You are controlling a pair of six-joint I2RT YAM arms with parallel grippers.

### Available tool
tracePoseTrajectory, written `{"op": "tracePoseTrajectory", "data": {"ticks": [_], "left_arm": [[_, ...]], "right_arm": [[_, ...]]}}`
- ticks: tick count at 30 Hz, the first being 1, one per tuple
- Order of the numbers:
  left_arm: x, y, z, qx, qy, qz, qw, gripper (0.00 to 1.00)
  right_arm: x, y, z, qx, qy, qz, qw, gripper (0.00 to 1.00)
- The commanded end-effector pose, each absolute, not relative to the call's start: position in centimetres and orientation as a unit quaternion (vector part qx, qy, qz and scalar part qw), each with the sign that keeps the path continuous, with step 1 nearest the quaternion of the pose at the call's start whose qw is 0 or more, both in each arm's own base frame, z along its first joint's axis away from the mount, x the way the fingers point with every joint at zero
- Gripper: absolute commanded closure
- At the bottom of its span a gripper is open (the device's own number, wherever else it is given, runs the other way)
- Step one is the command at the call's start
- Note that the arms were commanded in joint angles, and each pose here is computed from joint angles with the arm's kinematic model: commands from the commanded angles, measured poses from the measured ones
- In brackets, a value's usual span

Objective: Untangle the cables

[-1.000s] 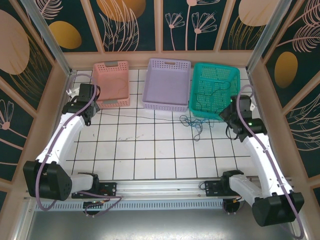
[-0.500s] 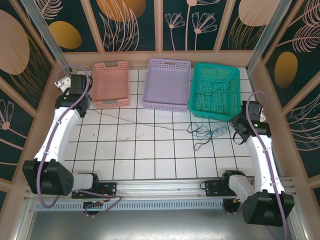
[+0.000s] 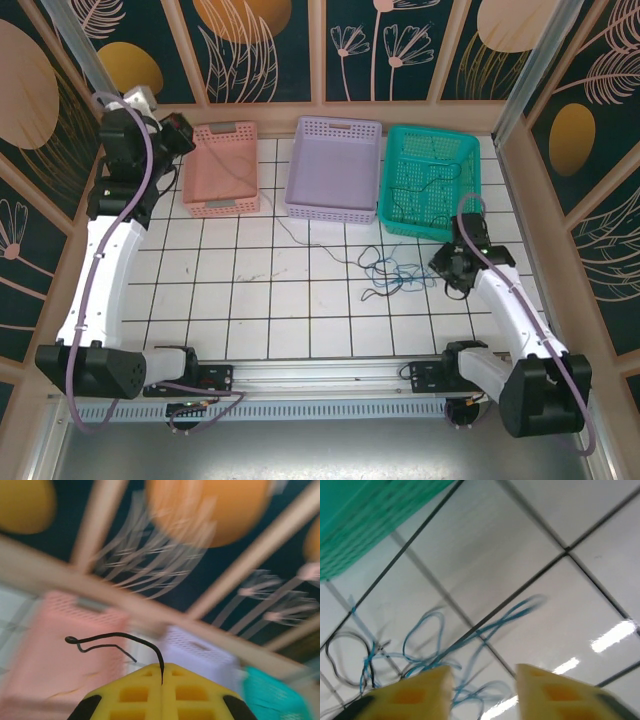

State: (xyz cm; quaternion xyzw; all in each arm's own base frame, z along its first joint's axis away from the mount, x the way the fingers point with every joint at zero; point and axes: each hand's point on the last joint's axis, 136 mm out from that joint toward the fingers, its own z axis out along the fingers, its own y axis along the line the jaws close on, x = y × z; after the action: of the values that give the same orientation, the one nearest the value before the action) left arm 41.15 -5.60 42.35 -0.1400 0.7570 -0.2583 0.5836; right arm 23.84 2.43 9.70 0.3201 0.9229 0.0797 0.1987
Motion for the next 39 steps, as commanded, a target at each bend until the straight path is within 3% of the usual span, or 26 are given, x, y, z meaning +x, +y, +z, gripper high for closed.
{"op": "tracePoseTrajectory", "data": {"ticks": [1, 6, 10, 17, 23, 25, 28, 32, 33, 36, 39], "left_arm": [[39.1, -11.9, 48.6, 0.008, 0.692, -0.404, 0.597, 1.00], [37.7, -15.6, 49.5, 0.085, 0.674, -0.451, 0.578, 1.00], [37.4, -17.7, 50.3, 0.110, 0.667, -0.471, 0.566, 1.00], [37.0, -19.2, 52.0, 0.124, 0.651, -0.497, 0.560, 1.00], [36.5, -19.5, 52.4, 0.124, 0.649, -0.505, 0.555, 1.00], [36.4, -19.4, 52.3, 0.122, 0.650, -0.505, 0.554, 1.00], [36.4, -19.1, 52.2, 0.111, 0.653, -0.501, 0.556, 1.00], [37.2, -18.4, 51.5, 0.080, 0.673, -0.481, 0.557, 1.00], [37.6, -18.0, 51.1, 0.065, 0.680, -0.471, 0.558, 0.97], [39.3, -16.2, 48.6, -0.001, 0.716, -0.427, 0.552, 0.56], [40.1, -14.2, 45.2, -0.065, 0.749, -0.379, 0.540, 0.28]], "right_arm": [[26.0, 4.7, 13.5, 0.245, 0.925, 0.092, 0.274, 0.49], [28.4, 9.3, 22.4, 0.132, 0.889, 0.151, 0.412, 0.39], [29.2, 16.4, 26.3, -0.002, 0.869, 0.228, 0.439, 0.32], [28.5, 31.0, 26.2, -0.200, 0.836, 0.312, 0.405, 0.26], [32.3, 35.5, 24.9, -0.203, 0.831, 0.292, 0.427, 0.26], [34.1, 36.1, 24.0, -0.186, 0.840, 0.283, 0.423, 0.31], [35.4, 37.4, 23.2, -0.184, 0.843, 0.297, 0.408, 0.47], [36.1, 38.0, 25.0, -0.169, 0.838, 0.320, 0.409, 0.99], [36.2, 37.9, 25.6, -0.162, 0.837, 0.328, 0.406, 1.00], [36.0, 38.1, 28.4, -0.144, 0.835, 0.357, 0.392, 1.00], [35.9, 37.7, 31.4, -0.111, 0.832, 0.386, 0.382, 1.00]]}}
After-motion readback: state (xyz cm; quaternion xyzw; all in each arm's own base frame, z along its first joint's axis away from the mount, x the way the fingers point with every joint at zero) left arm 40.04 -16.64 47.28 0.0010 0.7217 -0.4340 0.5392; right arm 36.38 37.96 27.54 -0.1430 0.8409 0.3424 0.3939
